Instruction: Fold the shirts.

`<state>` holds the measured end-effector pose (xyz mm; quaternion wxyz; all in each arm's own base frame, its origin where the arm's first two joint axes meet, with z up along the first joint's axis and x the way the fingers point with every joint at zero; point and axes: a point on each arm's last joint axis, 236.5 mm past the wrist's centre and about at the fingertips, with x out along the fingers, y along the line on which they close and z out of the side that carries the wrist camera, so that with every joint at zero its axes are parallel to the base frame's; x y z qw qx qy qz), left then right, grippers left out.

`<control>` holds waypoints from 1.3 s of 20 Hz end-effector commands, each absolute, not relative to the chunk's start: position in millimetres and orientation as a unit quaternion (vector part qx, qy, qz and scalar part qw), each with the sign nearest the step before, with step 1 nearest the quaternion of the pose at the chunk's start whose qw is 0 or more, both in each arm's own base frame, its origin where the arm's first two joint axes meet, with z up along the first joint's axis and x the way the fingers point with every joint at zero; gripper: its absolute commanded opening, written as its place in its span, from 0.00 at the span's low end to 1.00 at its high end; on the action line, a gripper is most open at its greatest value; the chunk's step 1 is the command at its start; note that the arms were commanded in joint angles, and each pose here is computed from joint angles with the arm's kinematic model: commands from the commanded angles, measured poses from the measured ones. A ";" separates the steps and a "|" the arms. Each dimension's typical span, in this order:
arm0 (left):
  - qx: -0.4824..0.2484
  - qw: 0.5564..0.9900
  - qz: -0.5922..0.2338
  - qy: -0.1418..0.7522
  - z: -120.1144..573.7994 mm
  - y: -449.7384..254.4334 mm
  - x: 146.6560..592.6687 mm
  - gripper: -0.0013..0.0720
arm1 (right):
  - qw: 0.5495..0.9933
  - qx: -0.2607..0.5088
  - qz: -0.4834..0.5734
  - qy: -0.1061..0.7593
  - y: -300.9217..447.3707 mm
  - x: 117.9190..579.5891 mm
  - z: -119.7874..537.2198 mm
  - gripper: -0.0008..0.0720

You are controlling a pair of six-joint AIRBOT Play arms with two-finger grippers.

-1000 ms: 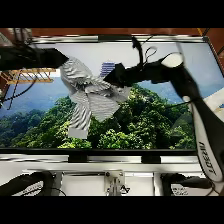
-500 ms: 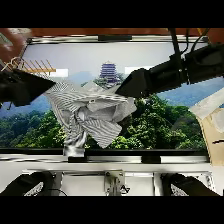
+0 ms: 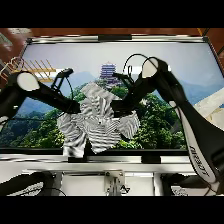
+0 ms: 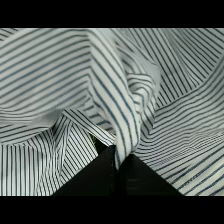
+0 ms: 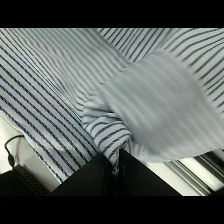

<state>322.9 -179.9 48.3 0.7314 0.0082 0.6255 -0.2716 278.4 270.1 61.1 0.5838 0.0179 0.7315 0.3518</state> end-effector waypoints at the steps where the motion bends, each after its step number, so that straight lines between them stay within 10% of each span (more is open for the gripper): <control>1: 0.003 0.708 -0.255 0.659 -20.1 -181.1 347.1 0.10 | 0.562 0.044 0.311 0.765 265.8 302.1 4.2 0.14; 5: -0.010 0.742 -0.236 0.628 -43.9 -185.4 394.9 0.18 | 0.648 0.133 0.249 0.707 254.3 376.3 -8.3 0.17; 7: -0.015 0.776 -0.230 0.588 -34.7 -188.9 422.7 0.64 | 0.670 0.158 0.256 0.678 255.9 396.8 -3.0 0.77; 8: -0.014 0.786 -0.228 0.574 -24.9 -187.2 432.8 0.76 | 0.674 0.159 0.266 0.670 255.6 399.9 1.0 0.79; 17: -0.006 0.750 -0.215 0.626 34.5 -124.7 375.5 0.76 | 0.688 0.009 0.216 0.693 179.9 350.5 40.6 0.79; 26: -0.058 0.816 -0.140 0.558 1.0 -93.6 357.2 1.00 | 0.659 0.081 0.267 0.698 220.4 293.9 2.6 0.83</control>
